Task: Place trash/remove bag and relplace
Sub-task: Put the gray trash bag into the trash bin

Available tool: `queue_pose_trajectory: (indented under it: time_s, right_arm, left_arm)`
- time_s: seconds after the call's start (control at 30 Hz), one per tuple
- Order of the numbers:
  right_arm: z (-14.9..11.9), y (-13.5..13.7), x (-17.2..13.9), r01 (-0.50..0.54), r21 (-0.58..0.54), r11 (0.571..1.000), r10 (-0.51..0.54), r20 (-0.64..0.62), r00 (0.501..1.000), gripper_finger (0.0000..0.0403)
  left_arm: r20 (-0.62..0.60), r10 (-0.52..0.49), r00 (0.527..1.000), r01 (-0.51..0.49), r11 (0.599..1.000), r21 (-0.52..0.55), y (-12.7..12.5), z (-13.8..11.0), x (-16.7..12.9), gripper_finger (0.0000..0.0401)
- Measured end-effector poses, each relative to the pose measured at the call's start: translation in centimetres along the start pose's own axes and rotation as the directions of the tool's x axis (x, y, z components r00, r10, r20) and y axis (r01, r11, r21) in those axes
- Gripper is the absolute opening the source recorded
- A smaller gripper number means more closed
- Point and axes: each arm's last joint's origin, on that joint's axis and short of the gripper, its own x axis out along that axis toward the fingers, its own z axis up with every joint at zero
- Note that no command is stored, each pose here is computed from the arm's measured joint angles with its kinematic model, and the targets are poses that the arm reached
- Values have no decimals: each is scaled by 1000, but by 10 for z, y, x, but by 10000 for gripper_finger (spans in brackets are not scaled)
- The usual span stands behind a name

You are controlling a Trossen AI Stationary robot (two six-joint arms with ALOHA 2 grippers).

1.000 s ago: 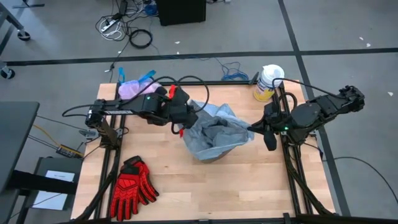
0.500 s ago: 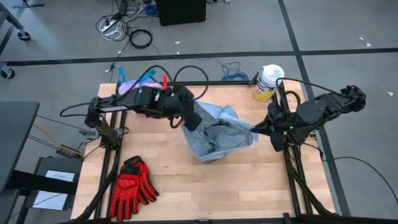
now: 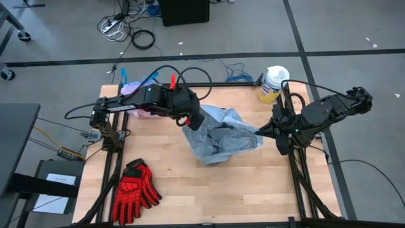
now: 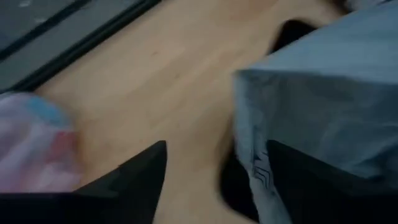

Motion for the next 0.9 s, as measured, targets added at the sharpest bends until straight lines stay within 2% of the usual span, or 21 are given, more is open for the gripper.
queue_pose_trajectory:
  time_s: [0.1, 0.17, 0.27, 0.33, 0.43, 0.63, 0.8, 0.9]
  right_arm:
    - [0, 0, 0, 1, -27, 1000, -1, -1, 1000, 0]
    - [0, -1, -1, 2, -59, 998, -1, 2, 1000, 0]
    - [2, -4, -1, 21, -99, 995, -20, 13, 1000, 0]
    - [4, -8, -1, 47, -131, 990, -44, 22, 999, 0]
    - [4, -16, 0, 112, -167, 980, -111, 14, 994, 0]
    - [4, -38, 4, 243, -230, 942, -258, -37, 965, 0]
    - [8, -48, 5, 181, -260, 949, -206, -75, 976, 0]
    - [11, -54, 7, 155, -277, 948, -184, -81, 980, 0]
  left_arm:
    - [-27, 76, 997, -76, 997, -8, 5, -4, 2, 225]
    - [-38, 95, 995, -95, 995, -8, 6, -6, 1, 168]
    - [-42, 88, 995, -88, 996, 11, 1, -11, 0, 63]
    - [-38, 68, 997, -68, 998, 7, -3, -14, -2, 18]
    - [-34, 51, 998, -53, 998, -38, -10, -21, -7, 6]
    - [54, 25, 998, -16, 987, -161, -28, -42, -28, 3]
    - [148, -29, 989, 72, 953, -294, -50, -66, -44, 2]
    - [156, -32, 987, 83, 939, -334, -63, -85, -45, 2]
